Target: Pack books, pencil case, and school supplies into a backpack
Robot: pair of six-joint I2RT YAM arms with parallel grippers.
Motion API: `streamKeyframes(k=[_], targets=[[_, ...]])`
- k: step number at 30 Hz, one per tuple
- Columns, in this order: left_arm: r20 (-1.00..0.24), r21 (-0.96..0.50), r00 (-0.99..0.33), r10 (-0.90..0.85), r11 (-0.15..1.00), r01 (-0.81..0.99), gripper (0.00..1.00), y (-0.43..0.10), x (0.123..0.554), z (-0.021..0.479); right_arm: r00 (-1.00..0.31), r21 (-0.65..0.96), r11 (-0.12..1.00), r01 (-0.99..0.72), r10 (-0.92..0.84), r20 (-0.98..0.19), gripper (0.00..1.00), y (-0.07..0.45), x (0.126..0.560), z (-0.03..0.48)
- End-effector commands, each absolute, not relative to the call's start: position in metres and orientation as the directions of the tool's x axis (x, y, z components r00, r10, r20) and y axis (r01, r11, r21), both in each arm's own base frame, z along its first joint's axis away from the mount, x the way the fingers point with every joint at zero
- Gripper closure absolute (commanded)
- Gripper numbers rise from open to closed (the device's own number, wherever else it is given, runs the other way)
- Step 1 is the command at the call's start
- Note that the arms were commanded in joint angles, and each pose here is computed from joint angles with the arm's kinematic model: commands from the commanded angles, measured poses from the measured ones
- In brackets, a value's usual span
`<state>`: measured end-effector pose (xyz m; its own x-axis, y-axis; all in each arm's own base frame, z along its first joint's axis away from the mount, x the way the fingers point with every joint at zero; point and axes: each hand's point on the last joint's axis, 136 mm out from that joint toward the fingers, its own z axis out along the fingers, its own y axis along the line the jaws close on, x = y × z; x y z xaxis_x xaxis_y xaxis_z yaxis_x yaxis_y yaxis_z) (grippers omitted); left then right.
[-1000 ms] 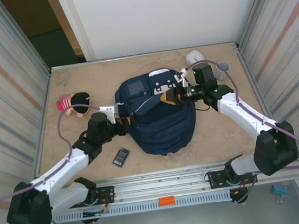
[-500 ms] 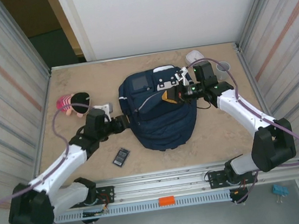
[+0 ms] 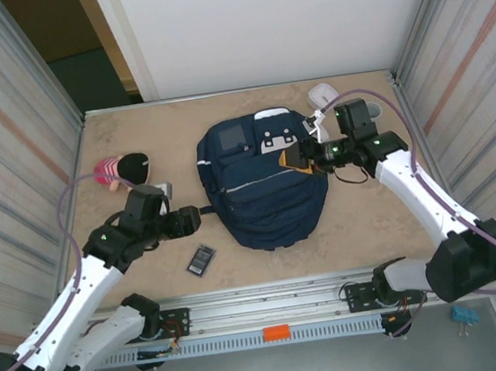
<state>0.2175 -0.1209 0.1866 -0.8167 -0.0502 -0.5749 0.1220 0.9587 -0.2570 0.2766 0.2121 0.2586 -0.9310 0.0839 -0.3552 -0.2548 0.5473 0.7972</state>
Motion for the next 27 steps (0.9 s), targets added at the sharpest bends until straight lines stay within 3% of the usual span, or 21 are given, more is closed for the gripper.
streamKeyframes(k=[1, 4, 10, 16, 27], targets=[[-0.522, -0.037, -0.838, 0.162, 0.977, 0.211, 0.15, -0.099, 0.209, 0.178, -0.913, 0.776, 0.537, -0.33, 0.025, -0.406, 0.46, 0.207, 0.254, 0.272], [-0.51, -0.052, -0.812, 0.284, 0.932, 0.359, 0.17, -0.123, 0.214, 0.178, -0.9, 0.754, 0.564, -0.337, 0.042, -0.434, 0.46, 0.201, 0.253, 0.272], [-0.301, 0.07, -0.866, 0.398, 0.915, 0.396, 0.13, -0.135, 0.216, 0.148, -0.895, 0.75, 0.585, -0.309, 0.088, -0.437, 0.46, 0.196, 0.259, 0.261], [-0.053, 0.078, -0.956, 0.289, 0.955, 0.285, 0.08, -0.149, 0.197, 0.103, -0.899, 0.771, 0.566, -0.294, 0.11, -0.424, 0.46, 0.199, 0.263, 0.255], [0.036, 0.031, -0.982, 0.187, 0.982, 0.188, 0.04, -0.159, 0.186, 0.036, -0.902, 0.782, 0.555, -0.283, 0.121, -0.413, 0.46, 0.201, 0.264, 0.248]])
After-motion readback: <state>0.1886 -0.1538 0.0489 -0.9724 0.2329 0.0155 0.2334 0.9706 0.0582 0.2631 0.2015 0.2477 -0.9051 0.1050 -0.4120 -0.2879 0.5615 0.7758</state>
